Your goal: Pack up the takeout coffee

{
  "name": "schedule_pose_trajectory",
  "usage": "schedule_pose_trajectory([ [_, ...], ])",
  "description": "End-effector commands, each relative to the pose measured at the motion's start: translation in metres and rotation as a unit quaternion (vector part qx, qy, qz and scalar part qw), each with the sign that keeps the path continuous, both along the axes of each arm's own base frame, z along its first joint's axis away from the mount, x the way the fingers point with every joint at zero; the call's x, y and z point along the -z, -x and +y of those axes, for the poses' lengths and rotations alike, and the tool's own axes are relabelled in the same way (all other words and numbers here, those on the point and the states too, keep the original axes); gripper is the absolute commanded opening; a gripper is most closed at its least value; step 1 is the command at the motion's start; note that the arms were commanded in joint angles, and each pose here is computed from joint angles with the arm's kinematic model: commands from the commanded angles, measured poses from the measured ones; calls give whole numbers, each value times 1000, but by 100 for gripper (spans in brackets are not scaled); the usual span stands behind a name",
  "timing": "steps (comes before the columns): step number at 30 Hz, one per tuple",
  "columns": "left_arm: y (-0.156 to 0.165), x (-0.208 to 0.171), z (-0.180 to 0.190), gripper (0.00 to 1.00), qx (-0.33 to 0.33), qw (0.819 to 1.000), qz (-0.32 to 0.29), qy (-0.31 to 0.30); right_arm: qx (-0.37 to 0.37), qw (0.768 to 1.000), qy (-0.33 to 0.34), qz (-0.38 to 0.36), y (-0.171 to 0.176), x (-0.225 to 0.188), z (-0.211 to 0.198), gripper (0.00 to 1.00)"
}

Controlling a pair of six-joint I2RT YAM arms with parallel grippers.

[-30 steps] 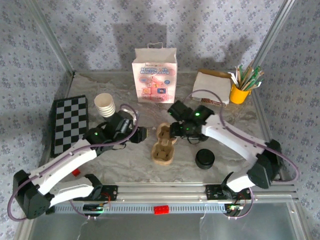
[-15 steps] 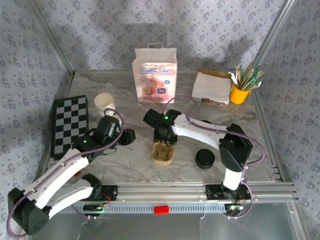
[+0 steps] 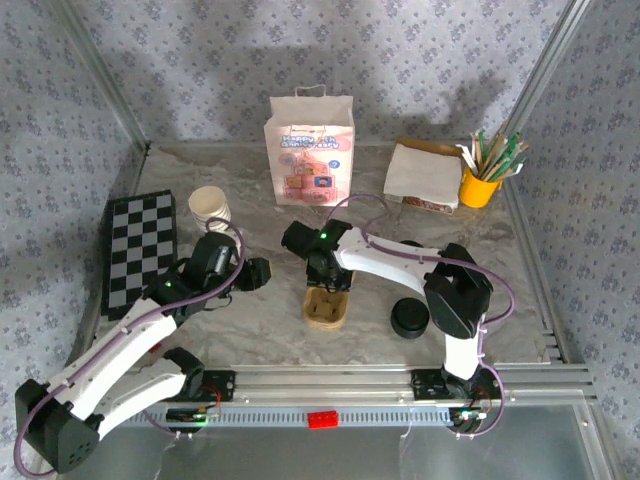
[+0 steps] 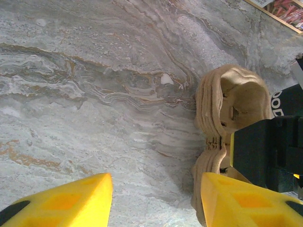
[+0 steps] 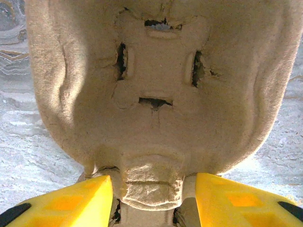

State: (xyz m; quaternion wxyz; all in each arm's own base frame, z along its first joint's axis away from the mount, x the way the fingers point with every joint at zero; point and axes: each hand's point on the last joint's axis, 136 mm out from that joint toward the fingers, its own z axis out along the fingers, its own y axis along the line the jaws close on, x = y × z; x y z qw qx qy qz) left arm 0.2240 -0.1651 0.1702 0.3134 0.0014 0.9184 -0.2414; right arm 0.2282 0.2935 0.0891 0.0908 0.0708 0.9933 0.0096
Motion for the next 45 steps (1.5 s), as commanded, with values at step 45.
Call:
schedule_pose_trajectory([
  [45,-3,-6,-7,55,-1,999,16,31,-177,983,18,40,-1,-31,-8,30],
])
